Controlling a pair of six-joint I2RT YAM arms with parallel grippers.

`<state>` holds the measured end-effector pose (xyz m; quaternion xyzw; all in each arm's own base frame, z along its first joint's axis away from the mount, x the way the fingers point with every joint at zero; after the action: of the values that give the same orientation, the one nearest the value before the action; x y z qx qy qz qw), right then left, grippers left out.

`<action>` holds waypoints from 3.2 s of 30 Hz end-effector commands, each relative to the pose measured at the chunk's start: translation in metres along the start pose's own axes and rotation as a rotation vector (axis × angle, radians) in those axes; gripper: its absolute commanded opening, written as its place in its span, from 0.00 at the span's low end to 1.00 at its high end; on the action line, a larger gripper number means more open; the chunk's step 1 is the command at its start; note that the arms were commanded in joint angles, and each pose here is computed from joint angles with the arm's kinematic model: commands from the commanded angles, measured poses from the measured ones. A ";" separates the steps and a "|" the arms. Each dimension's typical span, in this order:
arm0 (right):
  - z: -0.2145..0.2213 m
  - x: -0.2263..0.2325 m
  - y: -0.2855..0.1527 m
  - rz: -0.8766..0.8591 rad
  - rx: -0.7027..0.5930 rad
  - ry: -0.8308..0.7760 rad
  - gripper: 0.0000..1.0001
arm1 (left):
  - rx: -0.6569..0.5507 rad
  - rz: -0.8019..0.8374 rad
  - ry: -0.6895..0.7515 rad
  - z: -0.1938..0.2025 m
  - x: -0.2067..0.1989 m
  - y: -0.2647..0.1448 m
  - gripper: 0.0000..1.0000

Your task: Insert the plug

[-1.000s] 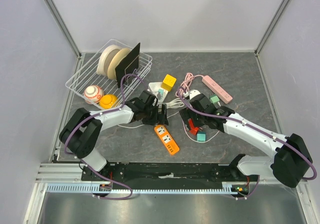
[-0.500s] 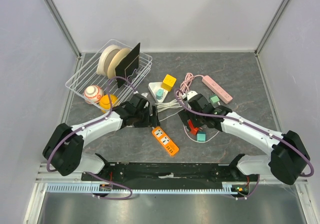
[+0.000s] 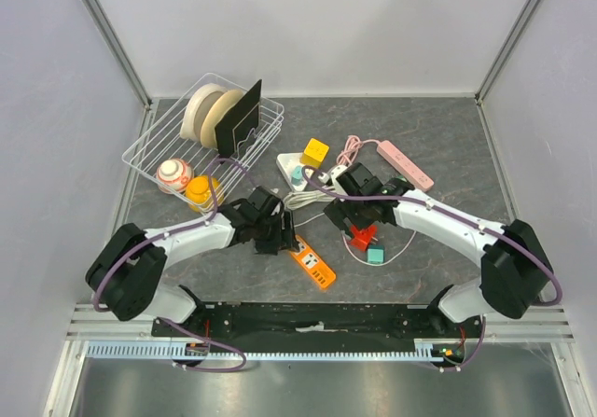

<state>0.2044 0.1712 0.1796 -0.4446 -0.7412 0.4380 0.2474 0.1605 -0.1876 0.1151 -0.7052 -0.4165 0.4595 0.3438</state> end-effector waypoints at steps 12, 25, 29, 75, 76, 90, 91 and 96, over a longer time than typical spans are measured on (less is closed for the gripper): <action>0.006 -0.004 0.029 -0.055 0.198 -0.097 0.83 | -0.003 0.035 0.101 -0.036 -0.019 0.022 0.69; -0.024 -0.008 -0.026 -0.071 -0.077 -0.043 0.00 | -0.294 0.174 0.172 -0.034 -0.027 -0.050 0.83; -0.028 -0.002 -0.050 -0.199 -0.237 -0.041 0.00 | -0.413 0.277 0.140 -0.033 -0.033 -0.072 0.88; -0.010 0.041 -0.074 -0.896 -0.876 -0.264 0.01 | -0.177 1.058 -0.205 -0.045 -0.062 -0.099 0.68; -0.008 0.041 -0.073 -0.900 -0.862 -0.265 0.02 | -0.184 1.069 -0.199 -0.045 -0.062 -0.100 0.61; -0.022 0.030 -0.073 -0.696 -0.748 -0.127 0.97 | -0.285 0.938 -0.306 -0.050 -0.054 -0.084 0.02; -0.020 0.030 -0.073 -0.694 -0.706 -0.072 0.98 | -0.299 0.897 -0.319 -0.050 -0.053 -0.082 0.02; -0.034 0.029 -0.096 -0.618 -0.680 0.110 0.98 | -0.472 0.652 -0.334 -0.062 -0.044 -0.086 0.02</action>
<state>0.1722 0.1902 0.2493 -0.2151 -0.9515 0.0746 0.2072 0.1729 -0.2037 0.2125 -0.7618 -0.2146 0.6097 -0.0430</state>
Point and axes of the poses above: each gripper's point midway between its finger pads, its own y axis out along the fingers, its own x axis along the line the jaws close on, z = x × y, the point moved 10 cm from there along -y, back along the fingers, and after that the axes turned 11 degrees about y, right-handed, at the moved point
